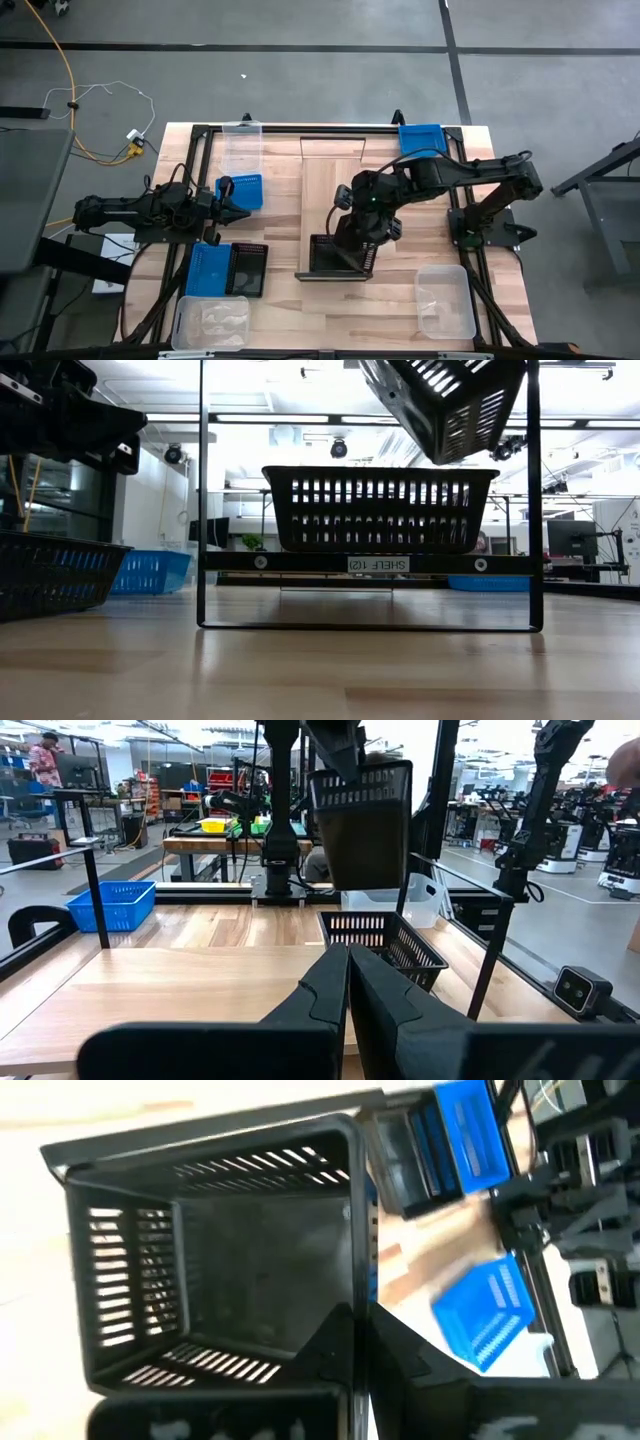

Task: Stack baskets on shelf by color
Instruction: Stack the right black bin on top of the other black bin on the shelf

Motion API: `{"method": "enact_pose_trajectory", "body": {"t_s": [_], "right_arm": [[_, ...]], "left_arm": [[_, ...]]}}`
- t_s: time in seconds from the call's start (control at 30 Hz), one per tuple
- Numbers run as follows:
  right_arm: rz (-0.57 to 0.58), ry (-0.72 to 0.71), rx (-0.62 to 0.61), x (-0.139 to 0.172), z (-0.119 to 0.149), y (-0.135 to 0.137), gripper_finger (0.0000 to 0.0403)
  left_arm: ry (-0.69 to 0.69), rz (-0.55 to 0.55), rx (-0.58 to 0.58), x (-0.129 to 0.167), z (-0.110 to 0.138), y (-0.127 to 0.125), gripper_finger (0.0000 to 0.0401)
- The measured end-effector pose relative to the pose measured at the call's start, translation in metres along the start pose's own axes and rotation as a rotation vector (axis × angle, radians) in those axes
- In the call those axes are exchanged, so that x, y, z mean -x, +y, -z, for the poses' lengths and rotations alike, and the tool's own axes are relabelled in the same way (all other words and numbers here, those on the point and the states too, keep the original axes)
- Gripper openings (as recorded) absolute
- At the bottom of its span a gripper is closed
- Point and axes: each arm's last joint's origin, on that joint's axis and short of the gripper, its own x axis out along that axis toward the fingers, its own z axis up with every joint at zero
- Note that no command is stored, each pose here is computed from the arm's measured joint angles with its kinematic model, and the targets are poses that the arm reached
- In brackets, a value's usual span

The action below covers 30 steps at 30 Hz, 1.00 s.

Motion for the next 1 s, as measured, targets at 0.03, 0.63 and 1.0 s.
{"method": "enact_pose_trajectory", "body": {"t_s": [0.03,0.63,1.0], "right_arm": [[-0.009,-0.011,0.013,-0.002,0.000,0.000,0.0000],[-0.076,-0.014,0.229,-0.037,-0.006,0.000,0.0000],[-0.089,-0.009,0.219,-0.044,-0.010,0.002,0.0000]], "left_arm": [[0.000,0.000,0.000,0.000,0.000,0.000,0.0003],[0.000,0.000,0.000,0.000,0.000,0.000,0.0003],[0.000,0.000,0.000,0.000,0.000,0.000,0.0003]]}}
